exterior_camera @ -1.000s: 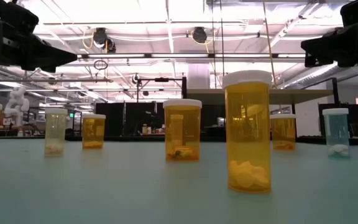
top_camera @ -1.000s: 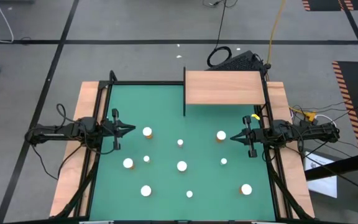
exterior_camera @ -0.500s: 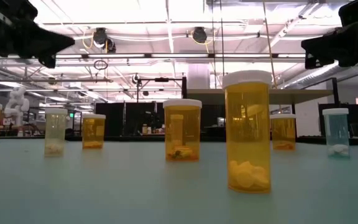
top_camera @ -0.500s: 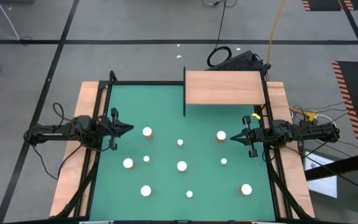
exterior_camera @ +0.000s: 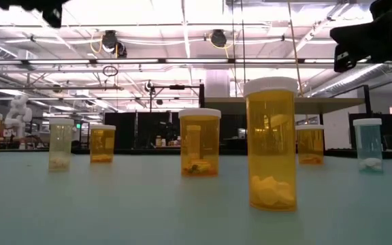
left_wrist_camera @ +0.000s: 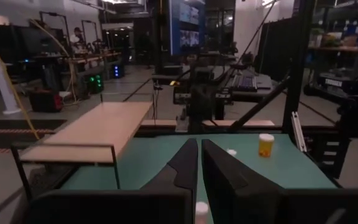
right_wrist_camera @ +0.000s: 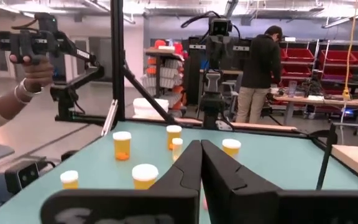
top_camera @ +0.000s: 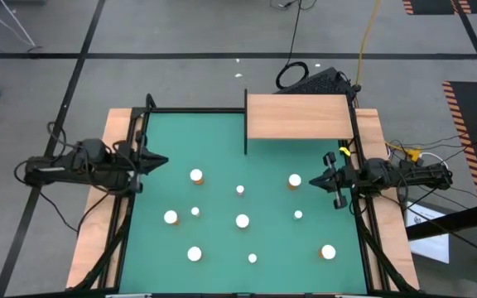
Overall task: Pick and place medicine bottles onto shelf by color
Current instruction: Put the orange pill bottle on the shelf
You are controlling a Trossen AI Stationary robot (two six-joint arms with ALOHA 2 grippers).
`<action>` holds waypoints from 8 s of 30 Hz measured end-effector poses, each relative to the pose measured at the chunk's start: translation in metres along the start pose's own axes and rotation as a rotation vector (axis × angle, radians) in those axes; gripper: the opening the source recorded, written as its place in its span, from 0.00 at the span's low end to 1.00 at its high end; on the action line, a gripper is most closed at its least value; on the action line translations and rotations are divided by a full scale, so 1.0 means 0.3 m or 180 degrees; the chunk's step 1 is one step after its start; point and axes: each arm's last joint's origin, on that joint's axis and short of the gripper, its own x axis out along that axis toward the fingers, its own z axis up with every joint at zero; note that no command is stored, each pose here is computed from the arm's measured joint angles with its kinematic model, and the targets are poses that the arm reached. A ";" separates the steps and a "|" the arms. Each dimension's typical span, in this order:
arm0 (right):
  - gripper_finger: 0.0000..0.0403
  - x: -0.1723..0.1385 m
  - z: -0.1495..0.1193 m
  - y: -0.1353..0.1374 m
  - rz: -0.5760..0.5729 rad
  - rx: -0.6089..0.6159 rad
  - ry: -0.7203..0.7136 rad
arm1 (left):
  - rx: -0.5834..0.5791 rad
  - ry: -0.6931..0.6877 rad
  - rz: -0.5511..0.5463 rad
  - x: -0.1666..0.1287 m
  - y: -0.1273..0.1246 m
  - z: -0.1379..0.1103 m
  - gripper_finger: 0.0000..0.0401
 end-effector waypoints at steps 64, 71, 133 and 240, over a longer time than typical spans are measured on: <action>0.55 0.389 0.421 -0.061 -0.1536 0.0354 0.3252 | 0.0800 0.1321 -0.0133 0.374 -0.035 0.192 0.06; 0.63 0.446 0.326 -0.061 -0.1682 0.0420 0.3773 | 0.0874 0.1356 -0.0154 0.384 -0.036 0.185 0.06; 0.89 0.454 -0.090 -0.108 -0.2204 0.1513 0.4541 | 0.1214 0.1377 -0.0231 0.444 -0.042 0.159 0.06; 0.51 0.048 0.540 -0.978 -0.3106 0.2526 0.4537 | 0.1231 0.1242 -0.0205 0.450 -0.042 0.172 0.06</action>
